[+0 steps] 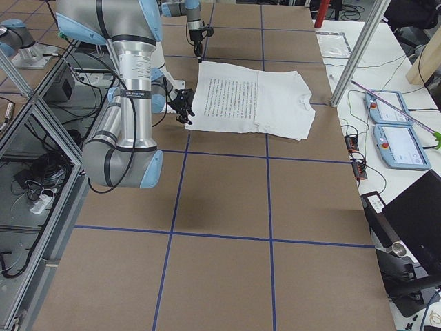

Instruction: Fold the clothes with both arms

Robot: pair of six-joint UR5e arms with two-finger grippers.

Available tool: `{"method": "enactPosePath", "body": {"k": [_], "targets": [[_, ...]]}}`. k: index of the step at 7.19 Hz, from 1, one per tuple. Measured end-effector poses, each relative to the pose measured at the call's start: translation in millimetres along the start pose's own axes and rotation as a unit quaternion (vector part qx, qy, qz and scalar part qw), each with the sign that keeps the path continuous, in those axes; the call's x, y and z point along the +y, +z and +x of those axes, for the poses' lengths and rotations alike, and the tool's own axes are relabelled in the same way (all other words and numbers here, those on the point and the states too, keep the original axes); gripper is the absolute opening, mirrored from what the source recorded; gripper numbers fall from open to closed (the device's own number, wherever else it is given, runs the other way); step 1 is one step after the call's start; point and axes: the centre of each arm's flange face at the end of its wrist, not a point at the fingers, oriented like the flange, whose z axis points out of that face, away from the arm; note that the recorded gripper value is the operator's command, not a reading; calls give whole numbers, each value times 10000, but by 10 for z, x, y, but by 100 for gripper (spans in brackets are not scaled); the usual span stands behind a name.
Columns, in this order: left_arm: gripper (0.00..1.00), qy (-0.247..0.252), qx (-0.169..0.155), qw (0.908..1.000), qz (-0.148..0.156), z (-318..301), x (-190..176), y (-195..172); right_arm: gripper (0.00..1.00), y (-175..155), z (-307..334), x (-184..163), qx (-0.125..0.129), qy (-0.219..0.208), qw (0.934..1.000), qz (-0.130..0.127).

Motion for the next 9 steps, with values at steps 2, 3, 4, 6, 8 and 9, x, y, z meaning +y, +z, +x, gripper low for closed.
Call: {"method": "enactPosePath", "body": {"k": [2, 3, 4, 6, 8, 9], "targets": [[0, -7, -1, 10000, -1, -7, 1, -7, 49, 60, 50, 78, 86, -105, 9999, 15], [0, -8, -7, 10000, -2, -15, 2, -9, 47, 67, 64, 109, 101, -140, 9998, 14], [0, -9, -10, 10000, -3, -19, 3, -10, 45, 72, 62, 127, 103, -158, 9998, 18], [0, -9, 0, 10000, -3, -12, 2, -14, 45, 81, 48, 160, 98, -177, 9998, 13], [0, -9, 6, 10000, -7, -6, 2, -14, 42, 82, 53, 190, 105, -200, 9997, 7], [0, -9, 10, 10000, -7, -3, 2, -15, 42, 82, 53, 209, 112, -219, 9997, 4]]}}
